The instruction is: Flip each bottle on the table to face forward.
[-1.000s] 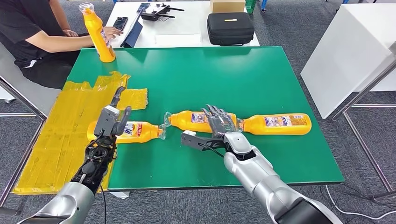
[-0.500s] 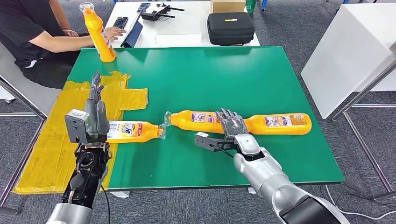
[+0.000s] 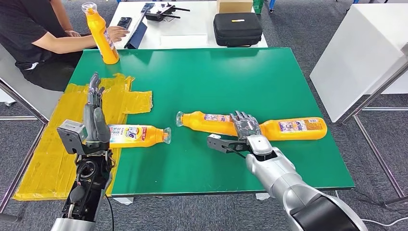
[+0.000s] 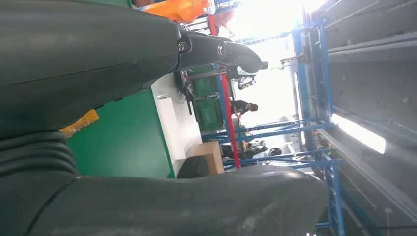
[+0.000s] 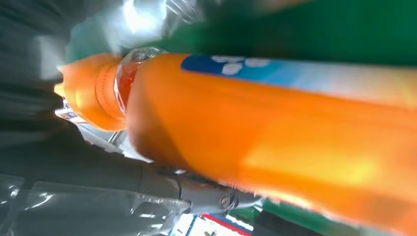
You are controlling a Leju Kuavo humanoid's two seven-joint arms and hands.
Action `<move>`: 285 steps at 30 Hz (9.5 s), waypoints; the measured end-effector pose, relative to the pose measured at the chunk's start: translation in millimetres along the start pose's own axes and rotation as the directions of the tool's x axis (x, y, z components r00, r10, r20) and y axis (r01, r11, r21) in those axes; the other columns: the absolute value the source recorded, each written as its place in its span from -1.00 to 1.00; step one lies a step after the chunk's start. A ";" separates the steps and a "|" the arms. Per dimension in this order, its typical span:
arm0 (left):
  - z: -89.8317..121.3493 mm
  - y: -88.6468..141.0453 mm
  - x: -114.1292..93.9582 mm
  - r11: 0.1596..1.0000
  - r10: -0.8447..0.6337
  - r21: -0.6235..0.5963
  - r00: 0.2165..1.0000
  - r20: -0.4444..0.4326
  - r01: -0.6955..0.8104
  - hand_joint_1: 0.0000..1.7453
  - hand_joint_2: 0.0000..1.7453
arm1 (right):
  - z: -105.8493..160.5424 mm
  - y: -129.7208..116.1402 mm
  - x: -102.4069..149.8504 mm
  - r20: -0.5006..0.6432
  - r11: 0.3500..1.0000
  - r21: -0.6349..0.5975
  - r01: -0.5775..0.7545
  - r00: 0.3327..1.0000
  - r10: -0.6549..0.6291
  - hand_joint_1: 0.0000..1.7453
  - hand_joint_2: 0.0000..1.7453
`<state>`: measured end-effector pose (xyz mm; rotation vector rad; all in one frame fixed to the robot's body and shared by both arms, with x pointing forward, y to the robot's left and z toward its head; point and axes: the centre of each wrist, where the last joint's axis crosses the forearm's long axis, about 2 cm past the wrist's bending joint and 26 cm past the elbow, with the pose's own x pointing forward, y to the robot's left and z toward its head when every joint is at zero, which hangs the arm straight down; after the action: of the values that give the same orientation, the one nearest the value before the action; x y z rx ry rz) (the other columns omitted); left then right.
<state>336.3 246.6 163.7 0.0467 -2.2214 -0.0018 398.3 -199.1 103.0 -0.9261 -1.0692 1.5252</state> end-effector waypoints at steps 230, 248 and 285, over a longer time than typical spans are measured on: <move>18.9 55.6 -99.0 0.622 -0.716 -0.661 0.646 -0.264 0.420 -1.00 -1.00 | 182.5 -36.0 -255.1 0.200 0.839 -0.345 0.421 0.906 -0.373 -1.00 -1.00; 13.2 77.8 -22.6 0.964 -0.238 0.093 0.964 -0.121 0.250 -1.00 -1.00 | 181.6 -53.3 -364.5 -0.165 0.963 -0.247 0.108 0.974 -0.152 -1.00 1.00; 5.3 40.2 2.2 0.990 -0.100 0.098 0.995 0.001 0.100 -1.00 -1.00 | 39.2 -3.7 -213.4 0.077 0.992 0.128 -0.006 0.997 -0.003 -1.00 1.00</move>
<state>329.4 286.6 162.9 0.2121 -2.2220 0.0512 404.0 -414.7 126.6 -0.7852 -1.0126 1.6223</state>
